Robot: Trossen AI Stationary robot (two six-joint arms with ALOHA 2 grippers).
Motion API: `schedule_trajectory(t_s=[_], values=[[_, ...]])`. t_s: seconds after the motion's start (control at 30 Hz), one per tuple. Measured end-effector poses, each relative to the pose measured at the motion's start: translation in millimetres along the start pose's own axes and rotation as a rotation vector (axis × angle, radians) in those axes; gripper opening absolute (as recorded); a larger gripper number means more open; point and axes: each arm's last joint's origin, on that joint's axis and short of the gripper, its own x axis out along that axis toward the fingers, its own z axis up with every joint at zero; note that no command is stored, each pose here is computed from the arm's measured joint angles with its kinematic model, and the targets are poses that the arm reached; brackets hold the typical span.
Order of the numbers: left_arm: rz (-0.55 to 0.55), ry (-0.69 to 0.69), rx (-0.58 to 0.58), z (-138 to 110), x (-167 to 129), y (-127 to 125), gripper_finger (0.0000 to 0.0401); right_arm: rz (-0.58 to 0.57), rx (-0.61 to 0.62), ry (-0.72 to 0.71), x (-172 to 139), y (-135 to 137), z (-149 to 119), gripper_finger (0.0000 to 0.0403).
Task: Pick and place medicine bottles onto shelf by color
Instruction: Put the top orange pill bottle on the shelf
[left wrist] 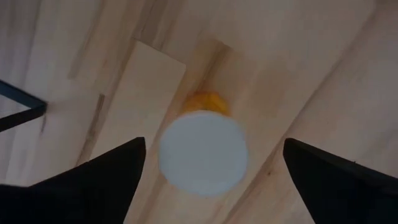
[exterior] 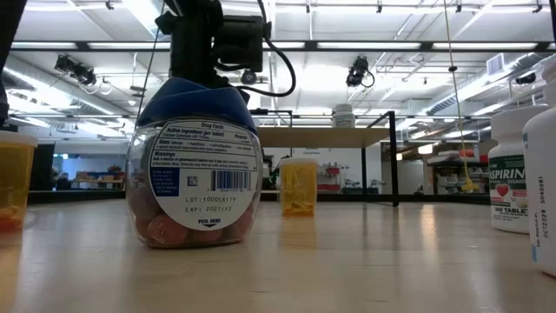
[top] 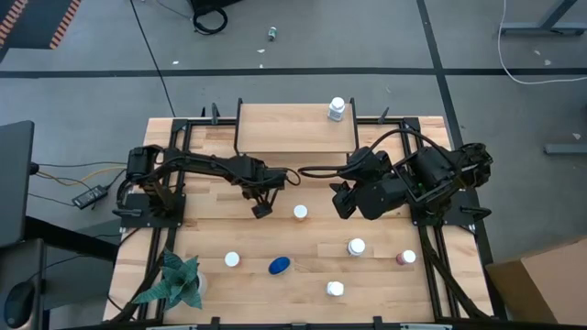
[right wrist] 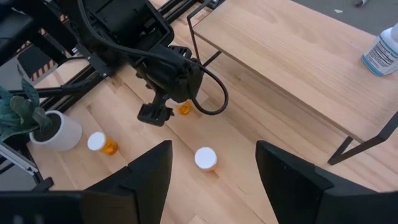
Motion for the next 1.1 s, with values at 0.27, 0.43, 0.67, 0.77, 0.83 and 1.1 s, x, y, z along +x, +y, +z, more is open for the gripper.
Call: schedule_trajectory(t_s=[0.27, 0.43, 0.67, 0.77, 0.83, 1.1], values=[[0.0, -0.009, 0.043, 0.8, -0.1, -0.1, 0.0341, 0.0, 0.001, 0.0, 0.0, 0.0, 0.0, 0.0239], [0.004, -0.008, 0.048, 0.9, 0.0, 0.8, 0.0321, 0.0, 0.002, 0.0, 0.0, 0.0, 0.0, 0.0239], [0.005, -0.003, 0.052, 0.3, -0.1, 0.7, 0.029, 0.0, 0.003, 0.0, 0.0, 0.0, 0.0, 0.0239], [0.006, -0.002, 0.052, 0.3, -0.1, 0.9, 0.0274, 0.0, 0.003, 0.0, 0.0, 0.0, 0.0, 0.0239], [0.006, -0.002, 0.052, 0.3, -0.1, 0.9, 0.0262, 0.0, 0.006, 0.0, 0.0, 0.0, 0.0, 0.0239], [0.01, 0.021, 0.054, -1.9, -0.3, 1.6, 0.0214, 0.0, 0.011, 0.001, 0.0, 0.0, 0.0, 0.0239]])
